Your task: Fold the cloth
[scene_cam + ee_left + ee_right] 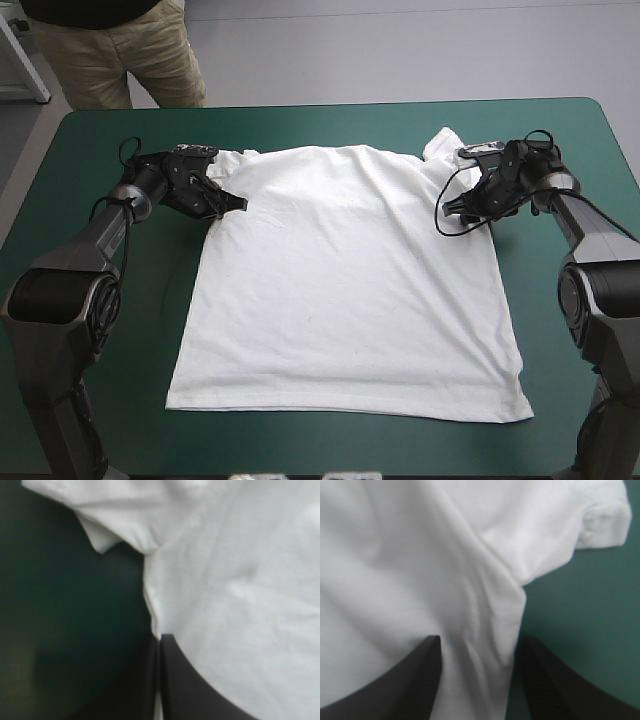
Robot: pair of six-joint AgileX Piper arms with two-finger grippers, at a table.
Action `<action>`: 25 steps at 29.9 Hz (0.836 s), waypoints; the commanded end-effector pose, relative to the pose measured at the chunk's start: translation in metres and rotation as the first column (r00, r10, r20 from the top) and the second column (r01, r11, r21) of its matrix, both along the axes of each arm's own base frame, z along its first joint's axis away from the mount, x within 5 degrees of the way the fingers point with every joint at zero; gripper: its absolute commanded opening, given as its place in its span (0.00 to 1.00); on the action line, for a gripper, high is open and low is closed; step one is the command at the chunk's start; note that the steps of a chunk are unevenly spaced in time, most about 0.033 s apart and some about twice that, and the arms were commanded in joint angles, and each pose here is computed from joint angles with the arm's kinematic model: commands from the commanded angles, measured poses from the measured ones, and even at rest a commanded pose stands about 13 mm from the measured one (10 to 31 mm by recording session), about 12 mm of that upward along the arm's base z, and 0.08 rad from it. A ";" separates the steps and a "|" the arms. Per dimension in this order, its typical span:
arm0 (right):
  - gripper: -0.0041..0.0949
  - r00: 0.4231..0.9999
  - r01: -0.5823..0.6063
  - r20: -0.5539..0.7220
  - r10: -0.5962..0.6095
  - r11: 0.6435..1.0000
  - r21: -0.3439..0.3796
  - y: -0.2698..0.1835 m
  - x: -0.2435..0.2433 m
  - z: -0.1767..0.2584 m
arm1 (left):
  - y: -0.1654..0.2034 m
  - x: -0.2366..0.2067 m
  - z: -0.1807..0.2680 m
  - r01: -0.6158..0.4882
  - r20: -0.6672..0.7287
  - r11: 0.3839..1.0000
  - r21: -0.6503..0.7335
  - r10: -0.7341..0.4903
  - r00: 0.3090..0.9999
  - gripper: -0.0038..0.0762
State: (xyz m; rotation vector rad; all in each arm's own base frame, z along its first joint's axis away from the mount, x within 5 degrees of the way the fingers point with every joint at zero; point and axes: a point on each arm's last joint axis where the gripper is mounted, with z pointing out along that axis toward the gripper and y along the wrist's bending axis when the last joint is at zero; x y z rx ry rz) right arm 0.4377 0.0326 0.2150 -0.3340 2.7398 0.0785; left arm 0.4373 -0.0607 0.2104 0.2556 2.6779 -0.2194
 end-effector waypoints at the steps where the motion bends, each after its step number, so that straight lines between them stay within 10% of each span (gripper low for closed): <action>1: 0.52 0.997 0.023 0.070 -0.022 1.000 -0.017 -0.004 0.003 0.020 | -0.006 -0.007 0.015 0.020 -0.010 1.000 -0.020 -0.020 1.000 0.04; 6: 0.48 1.000 0.018 0.023 -0.018 0.999 0.030 0.002 0.001 0.014 | -0.006 -0.006 0.015 0.019 -0.006 1.000 -0.020 -0.019 1.000 0.04; 12: 0.03 1.000 -0.015 -0.002 0.015 0.999 0.030 0.003 -0.001 0.013 | -0.005 -0.004 0.020 0.014 0.039 1.000 -0.019 -0.013 0.999 0.04; 25: 0.03 0.950 -0.035 0.311 0.013 0.997 0.064 0.003 -0.036 0.122 | 0.013 -0.025 0.117 -0.020 0.307 1.000 0.000 0.019 0.952 0.04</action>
